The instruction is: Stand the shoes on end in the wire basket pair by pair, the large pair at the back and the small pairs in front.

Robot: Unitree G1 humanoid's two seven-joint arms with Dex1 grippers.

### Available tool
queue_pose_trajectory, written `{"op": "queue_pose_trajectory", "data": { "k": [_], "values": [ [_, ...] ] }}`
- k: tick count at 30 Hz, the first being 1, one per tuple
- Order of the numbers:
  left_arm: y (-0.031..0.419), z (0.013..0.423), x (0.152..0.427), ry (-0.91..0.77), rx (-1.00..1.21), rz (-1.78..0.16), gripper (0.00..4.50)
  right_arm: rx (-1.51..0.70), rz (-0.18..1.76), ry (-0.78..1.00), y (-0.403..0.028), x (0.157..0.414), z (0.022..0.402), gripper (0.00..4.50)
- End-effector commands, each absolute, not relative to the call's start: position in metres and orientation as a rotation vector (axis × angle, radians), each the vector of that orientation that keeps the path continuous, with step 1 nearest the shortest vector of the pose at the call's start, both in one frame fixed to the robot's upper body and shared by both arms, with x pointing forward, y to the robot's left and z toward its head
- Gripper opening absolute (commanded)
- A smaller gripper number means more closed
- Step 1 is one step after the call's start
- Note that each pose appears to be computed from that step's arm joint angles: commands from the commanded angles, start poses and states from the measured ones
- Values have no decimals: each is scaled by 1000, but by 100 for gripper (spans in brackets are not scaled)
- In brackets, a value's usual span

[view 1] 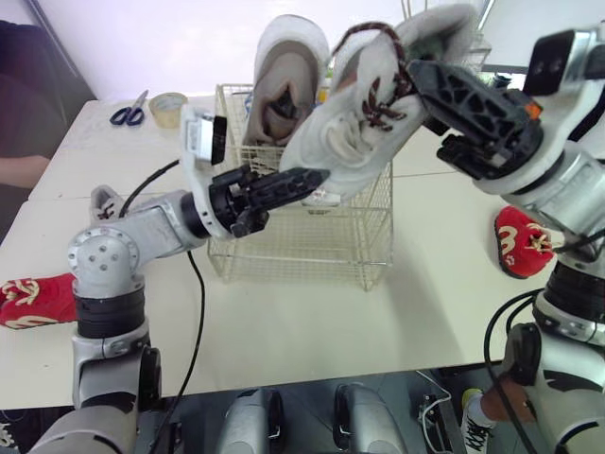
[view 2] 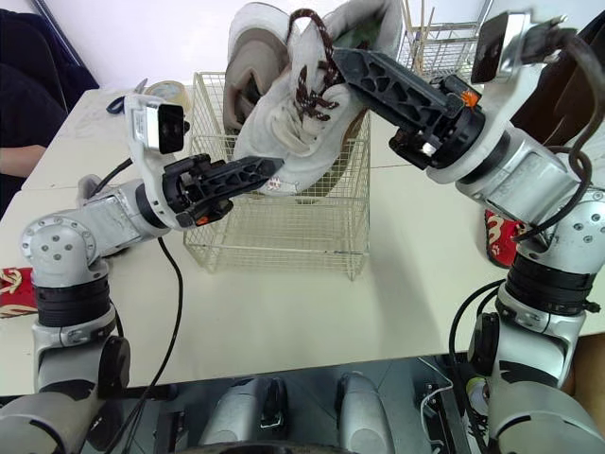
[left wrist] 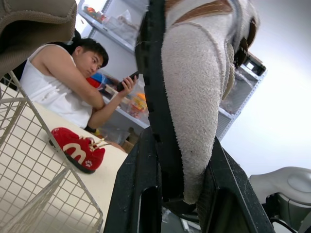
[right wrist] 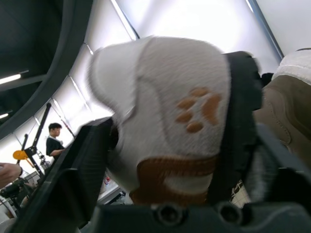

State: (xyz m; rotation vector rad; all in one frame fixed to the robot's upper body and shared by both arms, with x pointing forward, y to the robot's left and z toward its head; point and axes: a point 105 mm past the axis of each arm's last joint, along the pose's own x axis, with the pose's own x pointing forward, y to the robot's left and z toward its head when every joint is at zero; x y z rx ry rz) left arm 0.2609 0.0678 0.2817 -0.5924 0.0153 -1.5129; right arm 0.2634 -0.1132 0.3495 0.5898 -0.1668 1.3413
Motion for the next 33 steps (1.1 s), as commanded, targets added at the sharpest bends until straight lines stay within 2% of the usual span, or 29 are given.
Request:
{"op": "queue_pose_trajectory", "data": {
  "k": [1,4,5,7,9,11,14,16,23,28,33],
  "values": [
    [65,285,255,-5,-583,-1531,32,574,1419,-224,-109,248,365,179],
    [65,284,254,-4,-580,-1527,32,562,1428,-229,-107,246,368,76],
    [65,283,254,2,-574,-1523,32,553,1424,-231,-107,246,369,59],
    [66,280,254,19,-549,-1514,32,524,1407,-232,-106,247,370,57],
    [68,278,255,33,-536,-1506,133,504,1411,-240,-105,245,374,57],
    [70,277,255,43,-516,-1494,207,485,1415,-248,-104,243,379,57],
    [76,275,255,45,-464,-1468,372,430,1403,-250,-105,243,382,57],
    [85,272,253,55,-405,-1447,444,363,1383,-252,-107,245,384,57],
    [122,270,256,88,-263,-1340,444,-81,1284,-232,-119,262,381,57],
    [127,275,256,66,-229,-1320,444,-370,1266,-230,-122,282,373,57],
    [122,275,254,46,-218,-1324,444,-489,1325,-226,-116,295,369,57]
  ]
}}
